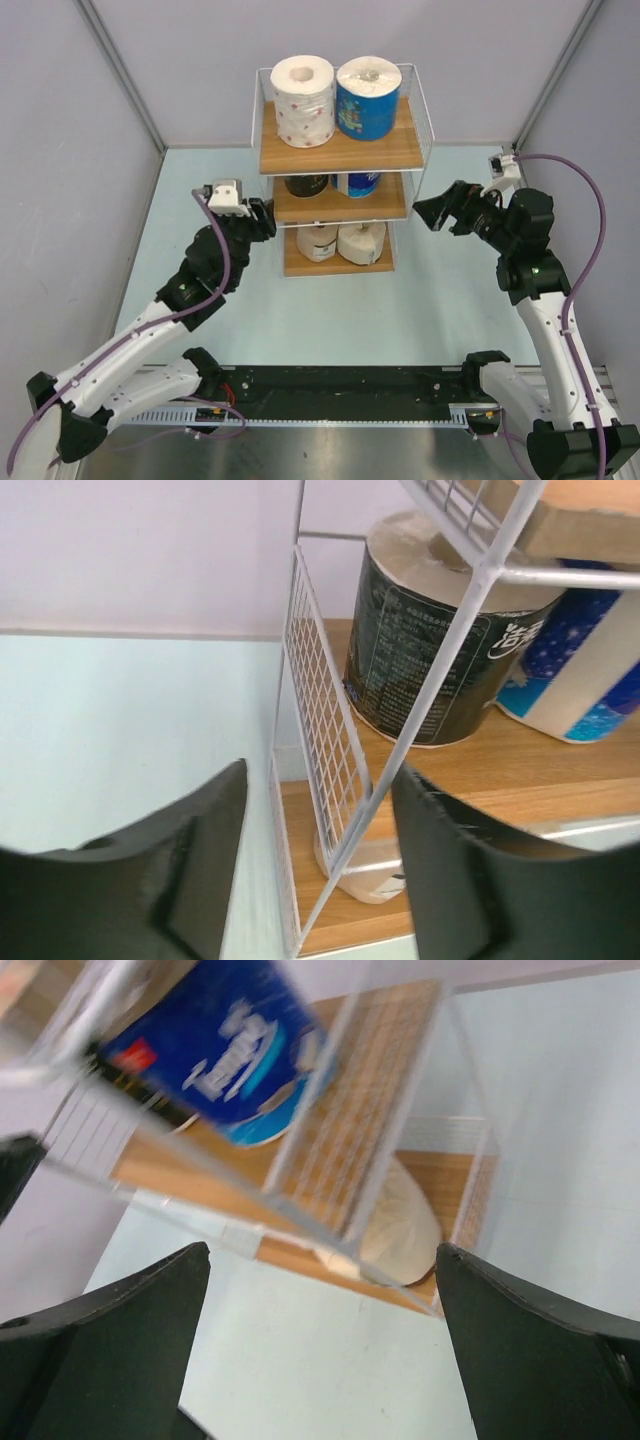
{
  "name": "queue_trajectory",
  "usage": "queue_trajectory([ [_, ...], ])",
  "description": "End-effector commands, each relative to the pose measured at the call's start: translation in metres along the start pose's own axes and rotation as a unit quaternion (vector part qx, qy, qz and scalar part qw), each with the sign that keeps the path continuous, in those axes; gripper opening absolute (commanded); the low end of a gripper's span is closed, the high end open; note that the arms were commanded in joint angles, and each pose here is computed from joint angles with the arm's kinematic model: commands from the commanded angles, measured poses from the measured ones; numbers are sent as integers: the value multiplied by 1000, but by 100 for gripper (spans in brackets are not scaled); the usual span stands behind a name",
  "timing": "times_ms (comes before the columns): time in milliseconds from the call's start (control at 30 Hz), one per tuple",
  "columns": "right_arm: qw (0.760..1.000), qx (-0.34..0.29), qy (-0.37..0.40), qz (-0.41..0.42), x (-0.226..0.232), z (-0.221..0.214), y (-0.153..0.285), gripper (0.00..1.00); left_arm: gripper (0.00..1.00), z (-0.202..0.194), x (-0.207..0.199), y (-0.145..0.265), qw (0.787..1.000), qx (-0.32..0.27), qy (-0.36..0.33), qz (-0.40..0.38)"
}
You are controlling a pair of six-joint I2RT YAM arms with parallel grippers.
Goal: Place and organize the paper towels onto the shelf
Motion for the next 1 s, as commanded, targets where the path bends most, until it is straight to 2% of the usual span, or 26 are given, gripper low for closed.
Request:
queue_trajectory([
  [0, 992, -3, 55, 112, 25, 2, 21, 100, 70, 7, -1, 14, 998, 2, 33, -50],
  [167, 977, -26, 93, 188, 45, 6, 46, 100, 75, 14, -6, 36, 988, 7, 77, -136],
  [200, 976, -33, 96, 192, 47, 8, 49, 100, 76, 20, -2, 46, 984, -7, 94, -148],
  [300, 973, -63, 106, 194, 53, 14, 58, 100, 78, 17, 4, 60, 977, -18, 128, -169],
  [433, 978, -96, 99, 156, 52, 23, 58, 100, 78, 37, 18, 88, 964, -76, 177, -184],
  [567, 985, -139, 73, 70, 43, 33, 57, 100, 79, 49, 31, 93, 962, -116, 218, -115],
  [600, 986, -149, 63, 46, 41, 34, 58, 100, 79, 46, 38, 89, 967, -118, 216, -67],
  [667, 982, -179, 46, -27, 32, 39, 62, 100, 78, 47, 37, 78, 973, -110, 200, -23],
  [733, 973, -209, 26, -93, 25, 43, 68, 100, 73, 49, 39, 70, 974, -118, 192, 14],
  [800, 966, -227, 17, -124, 22, 46, 72, 100, 65, 54, 36, 59, 976, -125, 179, 20],
  [833, 961, -236, 12, -141, 20, 47, 75, 100, 63, 63, 39, 55, 971, -149, 186, 30],
  [933, 961, -235, 7, -142, 21, 47, 77, 100, 55, 75, 47, 39, 966, -168, 191, 41],
  [967, 961, -235, 5, -144, 21, 47, 77, 100, 49, 80, 49, 36, 965, -169, 195, 36],
])
Point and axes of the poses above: each gripper's point midway between its finger pads, its own y axis back along the fingers, its own x axis along the line the jaws close on, z = x × y, the point moved 10 cm from there along y, back along the fingers, and after that the axes turned 10 degrees about y, right-handed, at the moved point
